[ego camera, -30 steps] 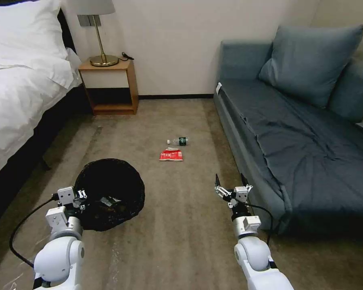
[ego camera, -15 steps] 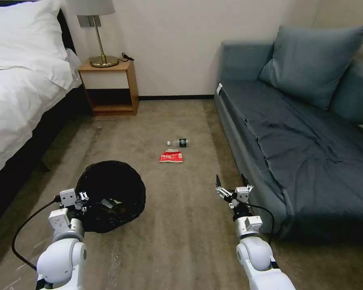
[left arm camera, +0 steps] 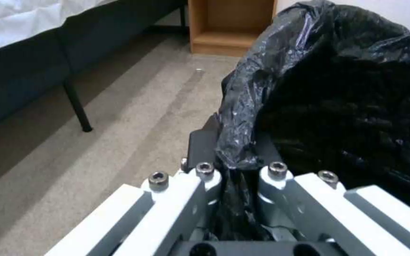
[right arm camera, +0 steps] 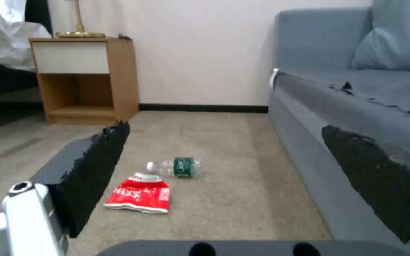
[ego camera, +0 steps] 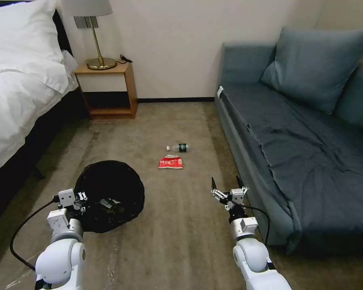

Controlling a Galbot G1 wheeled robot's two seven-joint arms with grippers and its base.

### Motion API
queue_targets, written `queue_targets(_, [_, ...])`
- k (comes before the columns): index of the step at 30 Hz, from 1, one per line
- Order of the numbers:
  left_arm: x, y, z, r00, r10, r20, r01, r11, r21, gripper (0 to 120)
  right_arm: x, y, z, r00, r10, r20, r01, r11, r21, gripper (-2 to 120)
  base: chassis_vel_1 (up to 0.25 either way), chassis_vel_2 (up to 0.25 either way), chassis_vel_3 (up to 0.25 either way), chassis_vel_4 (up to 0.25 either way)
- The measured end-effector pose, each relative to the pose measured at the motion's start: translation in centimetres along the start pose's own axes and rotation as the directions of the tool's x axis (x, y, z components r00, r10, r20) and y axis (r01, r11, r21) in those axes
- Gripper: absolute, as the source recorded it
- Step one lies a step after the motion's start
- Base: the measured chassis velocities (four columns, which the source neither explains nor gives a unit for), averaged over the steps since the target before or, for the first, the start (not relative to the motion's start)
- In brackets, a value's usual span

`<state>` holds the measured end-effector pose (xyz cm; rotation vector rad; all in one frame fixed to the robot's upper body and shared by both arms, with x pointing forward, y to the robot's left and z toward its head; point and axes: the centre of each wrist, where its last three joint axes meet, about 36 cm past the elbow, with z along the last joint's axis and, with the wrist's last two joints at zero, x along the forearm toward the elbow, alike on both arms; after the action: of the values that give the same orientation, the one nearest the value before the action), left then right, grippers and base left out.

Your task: Pick up the trash bin, then pick up the garbage on the floor and place it into the trash bin.

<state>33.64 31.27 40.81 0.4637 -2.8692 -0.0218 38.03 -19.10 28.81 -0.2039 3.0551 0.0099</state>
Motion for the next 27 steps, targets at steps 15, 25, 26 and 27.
queue_targets(15, [0.0, 0.1, 0.0, 1.000, -0.004, 0.005, 0.004, 1.000, -0.001, 4, 0.1, 0.4, 0.4, 1.000, -0.014, -0.014, 0.014, 1.000, 0.002, 100, -0.075, 0.071, 0.067, -0.071])
queue_targets(25, [0.0, -0.1, -0.2, 1.000, -0.002, 0.012, 0.002, 1.000, -0.008, 4, 0.5, 0.4, 1.0, 1.000, -0.021, -0.018, 0.021, 1.000, 0.002, 100, -0.069, 0.083, 0.069, -0.073])
queue_targets(26, [0.0, -0.1, -0.2, 1.000, -0.002, 0.014, 0.002, 1.000, -0.009, 4, 0.5, 0.4, 1.0, 1.000, -0.022, -0.018, 0.022, 1.000, 0.002, 100, -0.087, 0.094, 0.100, -0.115])
queue_targets(27, [0.0, -0.1, -0.2, 1.000, -0.002, 0.014, 0.002, 1.000, -0.009, 4, 0.5, 0.4, 1.0, 1.000, -0.022, -0.018, 0.022, 1.000, 0.002, 100, -0.087, 0.094, 0.100, -0.115])
